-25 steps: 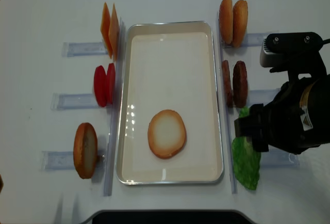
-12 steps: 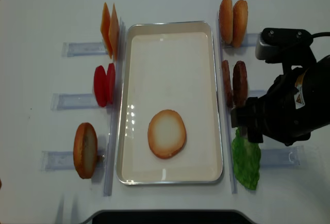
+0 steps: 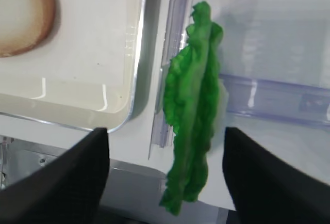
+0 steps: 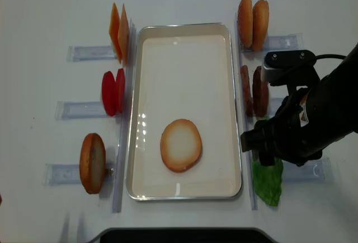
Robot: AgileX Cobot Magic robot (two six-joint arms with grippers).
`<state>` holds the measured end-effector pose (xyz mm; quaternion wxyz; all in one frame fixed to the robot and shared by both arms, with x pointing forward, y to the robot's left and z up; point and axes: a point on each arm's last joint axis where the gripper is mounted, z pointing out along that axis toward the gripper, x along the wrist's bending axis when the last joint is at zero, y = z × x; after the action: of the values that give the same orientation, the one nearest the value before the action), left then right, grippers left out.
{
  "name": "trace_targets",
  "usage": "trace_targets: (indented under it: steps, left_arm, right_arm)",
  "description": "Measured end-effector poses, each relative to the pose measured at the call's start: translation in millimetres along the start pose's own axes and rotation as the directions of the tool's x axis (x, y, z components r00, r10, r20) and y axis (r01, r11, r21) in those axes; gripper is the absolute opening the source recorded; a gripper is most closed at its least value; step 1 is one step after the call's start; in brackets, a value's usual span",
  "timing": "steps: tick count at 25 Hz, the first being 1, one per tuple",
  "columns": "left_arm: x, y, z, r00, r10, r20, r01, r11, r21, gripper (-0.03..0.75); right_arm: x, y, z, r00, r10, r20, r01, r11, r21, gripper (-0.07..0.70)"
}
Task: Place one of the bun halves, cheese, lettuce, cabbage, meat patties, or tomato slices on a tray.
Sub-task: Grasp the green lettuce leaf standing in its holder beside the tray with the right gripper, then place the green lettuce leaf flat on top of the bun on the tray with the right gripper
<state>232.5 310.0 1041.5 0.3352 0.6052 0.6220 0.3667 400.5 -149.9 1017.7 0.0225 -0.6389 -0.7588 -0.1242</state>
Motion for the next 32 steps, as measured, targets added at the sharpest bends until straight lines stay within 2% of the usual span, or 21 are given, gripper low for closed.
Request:
trace_targets:
  steps: [4,9,21,32]
  left_arm:
    - [0.0,0.0,0.0,1.0,0.0,0.0,0.0,1.0,0.0,0.265]
    - [0.0,0.0,0.0,1.0,0.0,0.0,0.0,1.0,0.0,0.265]
    - [0.0,0.0,0.0,1.0,0.0,0.0,0.0,1.0,0.0,0.265]
    - [0.0,0.0,0.0,1.0,0.0,0.0,0.0,1.0,0.0,0.265]
  right_arm:
    - [-0.5,-0.3,2.5,1.0,-0.008,-0.001,0.008,1.0,-0.004,0.431]
    - [0.2,1.6,2.5,1.0,-0.014,-0.009,0.014,1.0,-0.025,0.352]
    - [-1.0,4.2,2.4,0.999,-0.033,0.006,0.034,0.998,-0.053,0.005]
    - [-1.3,1.3,-5.9,0.999,-0.032,-0.002,0.032,0.998,-0.055,0.005]
